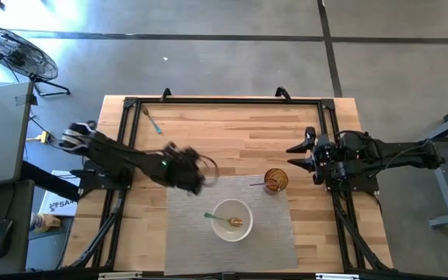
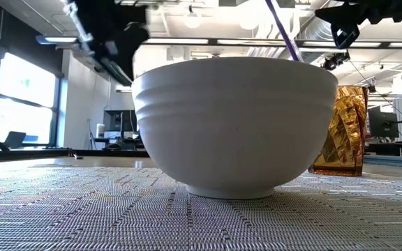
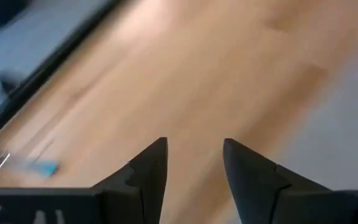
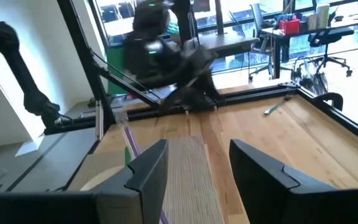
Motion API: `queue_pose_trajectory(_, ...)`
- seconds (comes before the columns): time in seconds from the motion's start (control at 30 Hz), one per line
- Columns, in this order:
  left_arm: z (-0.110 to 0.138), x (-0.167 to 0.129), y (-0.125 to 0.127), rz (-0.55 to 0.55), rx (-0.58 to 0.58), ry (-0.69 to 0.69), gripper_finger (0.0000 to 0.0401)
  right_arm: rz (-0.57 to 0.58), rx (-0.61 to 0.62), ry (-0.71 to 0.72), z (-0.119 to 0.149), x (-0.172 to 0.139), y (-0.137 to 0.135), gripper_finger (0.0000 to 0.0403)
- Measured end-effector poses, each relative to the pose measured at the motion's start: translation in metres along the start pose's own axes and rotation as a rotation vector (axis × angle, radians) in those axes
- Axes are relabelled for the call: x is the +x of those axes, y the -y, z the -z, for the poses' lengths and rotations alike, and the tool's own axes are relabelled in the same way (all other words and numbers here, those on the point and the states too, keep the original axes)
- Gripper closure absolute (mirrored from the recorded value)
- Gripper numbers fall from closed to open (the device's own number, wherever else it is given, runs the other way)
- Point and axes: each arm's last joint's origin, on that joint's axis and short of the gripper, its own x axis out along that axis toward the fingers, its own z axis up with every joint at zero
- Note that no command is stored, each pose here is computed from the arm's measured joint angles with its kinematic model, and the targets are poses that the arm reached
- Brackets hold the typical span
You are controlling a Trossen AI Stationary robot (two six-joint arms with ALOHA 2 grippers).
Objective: Pick & Place Utensil
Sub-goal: Put the blue fork into the white bowl on the gray mat
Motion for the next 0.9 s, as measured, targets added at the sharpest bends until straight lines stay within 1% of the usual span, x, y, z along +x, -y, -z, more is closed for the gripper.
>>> queue_pose_trajectory(0.1,0.007,0.016,-0.037,-0.104,-0.245,0.019,0.0249,0.000,0.000,0.002,0.000,0.000,0.000,0.0238)
queue_pose_trajectory(0.17,0.015,0.029,-0.062,-0.179,-0.363,0.013,0.0249,-0.001,0.000,0.011,-0.001,0.000,0.000,0.0238)
queue_pose_trajectory(0.27,0.028,0.051,-0.092,-0.294,-0.532,0.043,0.0249,-0.005,-0.001,0.031,-0.003,0.000,-0.001,0.0238)
queue_pose_trajectory(0.37,0.043,0.077,-0.112,-0.379,-0.702,0.077,0.0249,-0.005,-0.001,0.042,-0.004,0.000,-0.001,0.0238)
queue_pose_trajectory(0.47,0.056,0.100,-0.127,-0.437,-0.823,0.110,0.0249,-0.007,-0.001,0.044,-0.004,0.000,-0.001,0.0238)
queue_pose_trajectory(0.63,0.066,0.123,-0.154,-0.536,-0.941,0.137,0.0249,-0.007,0.004,0.044,-0.004,0.000,-0.001,0.0238)
queue_pose_trajectory(0.73,0.069,0.136,-0.169,-0.592,-0.974,0.130,0.0249,-0.006,0.004,0.044,-0.004,0.000,-0.001,0.0238)
queue_pose_trajectory(0.9,0.070,0.163,-0.181,-0.592,-1.007,0.105,0.0249,0.001,0.004,0.046,-0.004,0.000,-0.001,0.0238)
